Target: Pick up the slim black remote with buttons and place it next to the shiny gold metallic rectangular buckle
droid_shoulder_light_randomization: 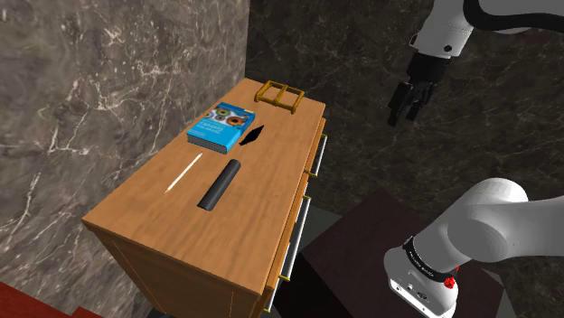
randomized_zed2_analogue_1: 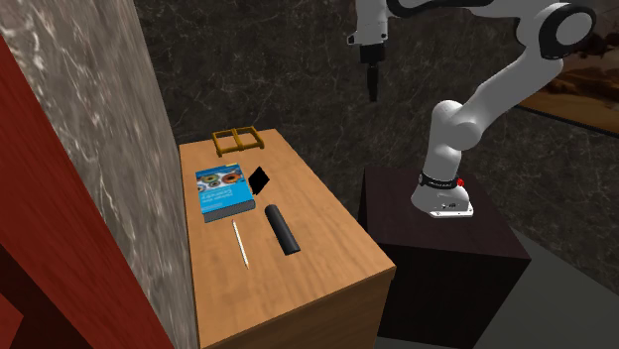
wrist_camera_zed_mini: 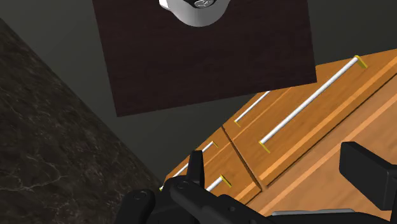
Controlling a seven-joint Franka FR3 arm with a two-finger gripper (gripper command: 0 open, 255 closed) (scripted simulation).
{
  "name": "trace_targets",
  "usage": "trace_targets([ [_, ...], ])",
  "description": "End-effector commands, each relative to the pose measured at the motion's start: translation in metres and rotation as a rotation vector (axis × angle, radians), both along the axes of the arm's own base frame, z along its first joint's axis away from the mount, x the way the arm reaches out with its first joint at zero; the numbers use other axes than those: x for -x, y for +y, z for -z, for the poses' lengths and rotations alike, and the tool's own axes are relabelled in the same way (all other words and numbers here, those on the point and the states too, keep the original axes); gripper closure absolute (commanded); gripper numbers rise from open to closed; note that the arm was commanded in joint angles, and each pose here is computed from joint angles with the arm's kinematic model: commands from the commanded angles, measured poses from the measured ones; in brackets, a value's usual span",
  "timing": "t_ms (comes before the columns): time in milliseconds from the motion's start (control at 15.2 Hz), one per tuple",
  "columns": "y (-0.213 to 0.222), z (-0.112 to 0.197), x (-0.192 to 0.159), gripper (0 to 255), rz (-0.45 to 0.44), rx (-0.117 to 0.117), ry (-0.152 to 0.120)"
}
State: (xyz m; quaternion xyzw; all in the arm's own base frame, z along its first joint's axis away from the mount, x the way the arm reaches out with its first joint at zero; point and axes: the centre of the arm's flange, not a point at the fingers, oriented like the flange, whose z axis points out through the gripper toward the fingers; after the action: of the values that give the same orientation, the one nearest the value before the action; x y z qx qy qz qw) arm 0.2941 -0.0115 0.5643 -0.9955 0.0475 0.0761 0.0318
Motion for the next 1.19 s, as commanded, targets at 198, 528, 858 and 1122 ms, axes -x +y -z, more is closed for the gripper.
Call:
trace_targets([
  [198, 0.038, 0.013, -0.003, 0, 0.075, 0.017, -0.005],
  [528, 0.099, 0.037, -0.015, 0, 0.199, 0.044, -0.013],
  [858, 0.158, 0.062, -0.035, 0, 0.324, 0.072, -0.022],
  [1122, 0.202, 0.083, -0.055, 0, 0.424, 0.094, -0.028],
])
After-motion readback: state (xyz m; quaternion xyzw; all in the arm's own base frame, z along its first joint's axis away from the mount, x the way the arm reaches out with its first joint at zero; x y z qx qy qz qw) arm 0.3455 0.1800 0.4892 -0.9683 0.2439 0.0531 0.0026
